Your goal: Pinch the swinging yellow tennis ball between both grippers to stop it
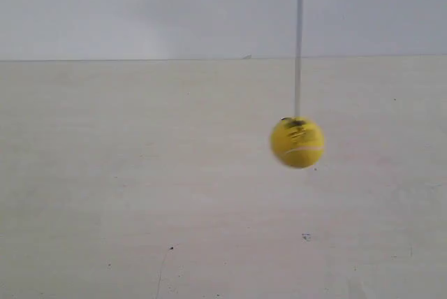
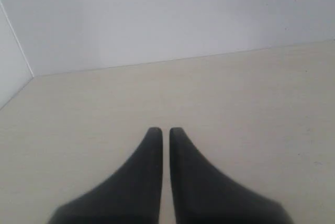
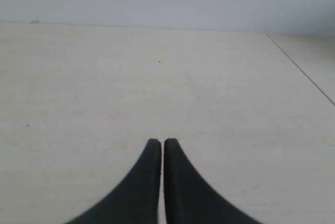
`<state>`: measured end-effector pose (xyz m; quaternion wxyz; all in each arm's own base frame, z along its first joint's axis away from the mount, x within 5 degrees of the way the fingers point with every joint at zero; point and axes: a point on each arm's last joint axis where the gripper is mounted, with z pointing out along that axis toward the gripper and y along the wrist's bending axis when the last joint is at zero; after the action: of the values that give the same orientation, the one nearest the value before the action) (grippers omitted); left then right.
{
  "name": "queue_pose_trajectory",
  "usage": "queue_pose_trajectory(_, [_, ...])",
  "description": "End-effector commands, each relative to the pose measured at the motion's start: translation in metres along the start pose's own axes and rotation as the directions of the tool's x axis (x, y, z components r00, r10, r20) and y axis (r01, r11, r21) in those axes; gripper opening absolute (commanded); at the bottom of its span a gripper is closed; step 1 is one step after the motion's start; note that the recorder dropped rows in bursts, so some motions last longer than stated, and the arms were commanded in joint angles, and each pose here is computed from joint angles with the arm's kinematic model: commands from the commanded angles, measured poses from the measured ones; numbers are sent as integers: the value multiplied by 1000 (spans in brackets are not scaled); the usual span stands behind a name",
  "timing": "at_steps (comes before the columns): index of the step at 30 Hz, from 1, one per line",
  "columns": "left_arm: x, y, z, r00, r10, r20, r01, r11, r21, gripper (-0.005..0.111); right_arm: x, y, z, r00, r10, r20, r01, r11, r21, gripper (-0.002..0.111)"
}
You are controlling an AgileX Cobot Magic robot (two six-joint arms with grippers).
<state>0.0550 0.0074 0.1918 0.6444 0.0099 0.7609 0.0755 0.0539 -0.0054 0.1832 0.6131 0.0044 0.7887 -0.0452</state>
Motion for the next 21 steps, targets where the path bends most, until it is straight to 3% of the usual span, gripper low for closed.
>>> queue_pose_trajectory(1, [-1, -1, 0, 1000, -8, 20, 8, 1000, 9, 5, -1, 0, 0, 1000, -6, 10, 6, 1000, 5, 0])
queue_pose_trajectory(21, [-1, -1, 0, 999, -46, 19, 46, 999, 11, 5, -7, 0, -1, 997, -17, 76, 17, 1000, 4, 0])
